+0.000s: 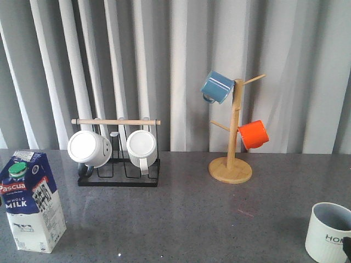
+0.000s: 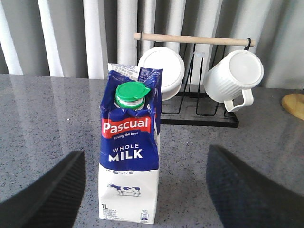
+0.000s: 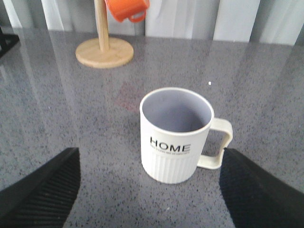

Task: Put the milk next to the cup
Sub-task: 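Move the right gripper toward the white HOME mug, then close the right gripper on the white HOME mug's handle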

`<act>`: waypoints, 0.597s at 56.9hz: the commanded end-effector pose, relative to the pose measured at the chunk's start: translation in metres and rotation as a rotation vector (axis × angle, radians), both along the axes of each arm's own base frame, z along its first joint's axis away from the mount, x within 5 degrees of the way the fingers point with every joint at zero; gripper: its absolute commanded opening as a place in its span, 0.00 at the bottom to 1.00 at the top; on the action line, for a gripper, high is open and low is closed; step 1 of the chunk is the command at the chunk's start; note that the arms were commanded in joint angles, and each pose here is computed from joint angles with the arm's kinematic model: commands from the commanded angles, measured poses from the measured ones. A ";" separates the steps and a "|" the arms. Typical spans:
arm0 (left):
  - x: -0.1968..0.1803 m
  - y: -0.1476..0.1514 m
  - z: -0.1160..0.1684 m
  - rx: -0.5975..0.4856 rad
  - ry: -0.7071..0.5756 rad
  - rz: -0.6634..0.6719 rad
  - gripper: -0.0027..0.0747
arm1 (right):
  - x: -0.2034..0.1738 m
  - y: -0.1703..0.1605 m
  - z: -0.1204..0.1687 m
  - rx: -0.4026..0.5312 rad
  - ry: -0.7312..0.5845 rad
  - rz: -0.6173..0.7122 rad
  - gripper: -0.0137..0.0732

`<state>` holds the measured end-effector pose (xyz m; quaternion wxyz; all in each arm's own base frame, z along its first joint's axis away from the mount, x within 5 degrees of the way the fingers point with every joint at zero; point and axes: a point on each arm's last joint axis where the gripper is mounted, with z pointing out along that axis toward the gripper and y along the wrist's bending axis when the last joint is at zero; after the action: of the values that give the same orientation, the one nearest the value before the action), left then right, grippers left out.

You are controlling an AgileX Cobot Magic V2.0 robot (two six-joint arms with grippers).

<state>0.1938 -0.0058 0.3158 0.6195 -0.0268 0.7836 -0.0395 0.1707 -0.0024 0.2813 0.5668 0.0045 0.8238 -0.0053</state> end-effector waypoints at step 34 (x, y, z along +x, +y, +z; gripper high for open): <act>0.001 -0.002 0.020 -0.011 -0.122 -0.010 0.71 | 0.007 -0.041 -0.022 -0.046 -0.209 -0.208 0.81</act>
<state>0.1938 -0.0058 0.3158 0.6196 -0.0265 0.7835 -0.0393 0.1753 -0.0390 0.2576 0.5841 0.0807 0.8048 -0.0679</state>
